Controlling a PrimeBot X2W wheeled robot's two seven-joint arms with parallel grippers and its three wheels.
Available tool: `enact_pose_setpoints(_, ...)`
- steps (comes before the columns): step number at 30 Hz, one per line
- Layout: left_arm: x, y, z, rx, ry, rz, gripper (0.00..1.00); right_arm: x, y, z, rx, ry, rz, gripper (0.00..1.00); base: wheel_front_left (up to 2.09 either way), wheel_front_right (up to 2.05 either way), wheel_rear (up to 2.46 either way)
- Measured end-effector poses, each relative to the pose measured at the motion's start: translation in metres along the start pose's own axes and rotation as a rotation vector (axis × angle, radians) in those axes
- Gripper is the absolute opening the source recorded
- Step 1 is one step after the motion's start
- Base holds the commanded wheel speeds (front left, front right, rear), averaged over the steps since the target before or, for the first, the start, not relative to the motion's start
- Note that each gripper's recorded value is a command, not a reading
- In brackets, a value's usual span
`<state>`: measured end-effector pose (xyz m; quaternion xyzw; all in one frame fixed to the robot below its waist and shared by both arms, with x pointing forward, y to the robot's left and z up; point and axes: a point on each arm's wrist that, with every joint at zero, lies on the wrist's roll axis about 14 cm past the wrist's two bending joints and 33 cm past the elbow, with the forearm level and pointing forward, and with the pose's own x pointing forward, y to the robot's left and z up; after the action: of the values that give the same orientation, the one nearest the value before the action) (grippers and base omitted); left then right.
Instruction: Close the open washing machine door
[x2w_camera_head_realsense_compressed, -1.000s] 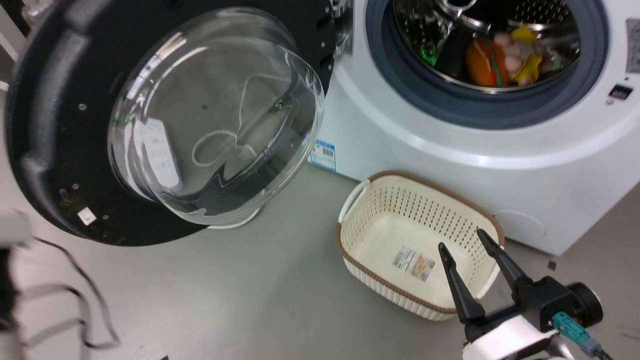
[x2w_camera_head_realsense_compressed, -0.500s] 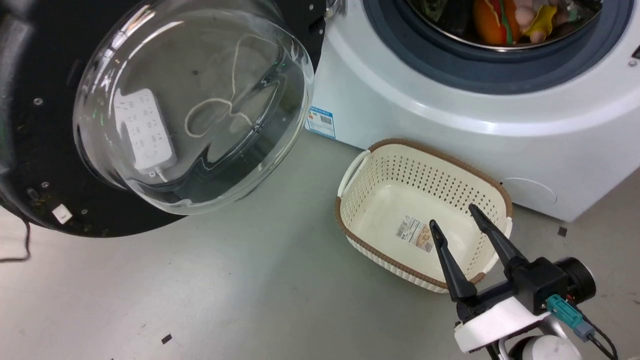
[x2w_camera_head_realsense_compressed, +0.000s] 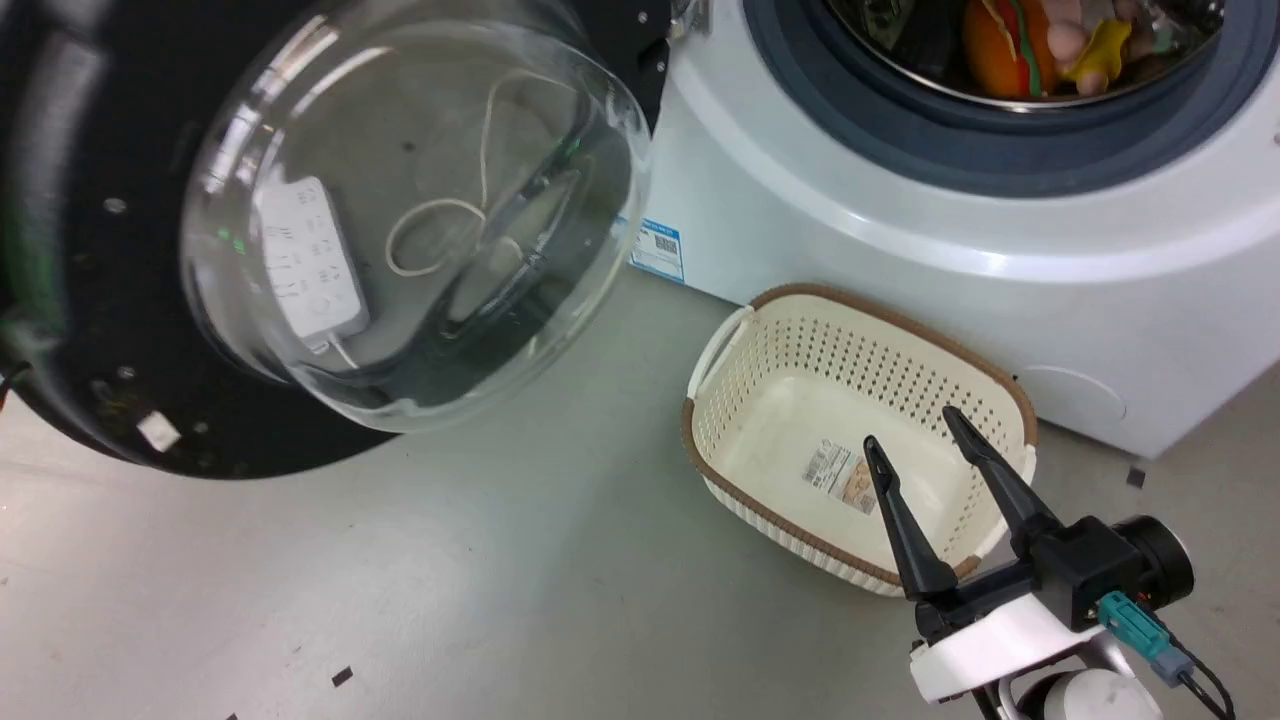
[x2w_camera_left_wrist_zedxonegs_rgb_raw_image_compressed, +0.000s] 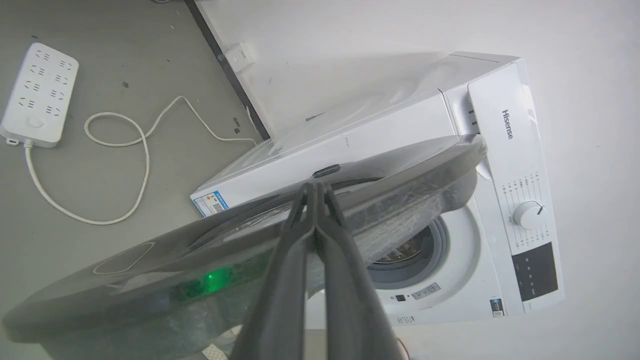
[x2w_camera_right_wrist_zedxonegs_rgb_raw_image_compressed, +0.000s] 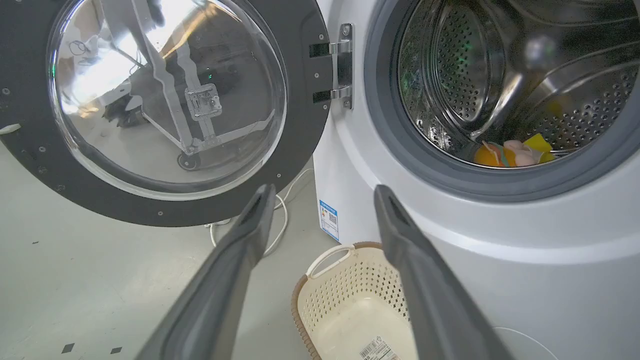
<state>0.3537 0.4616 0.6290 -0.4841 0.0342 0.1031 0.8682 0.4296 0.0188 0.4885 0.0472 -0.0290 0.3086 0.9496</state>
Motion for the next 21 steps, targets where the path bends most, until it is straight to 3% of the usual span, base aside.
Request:
enact_pose_setpoints(9,-0.031,-0.026,-0.046,-0.091,0.167,-0.175,0.0,-0.005,0.007,0.027,-0.011,-0.065,0.004,1.0,0.0,0.0,0.0)
enact_pose_setpoints(21,-0.057,-0.046,-0.166,-0.228,0.388,-0.315,0.0,-0.037,-0.018,0.05,-0.046,-0.101,-0.106,1.0,0.0,0.0,0.0)
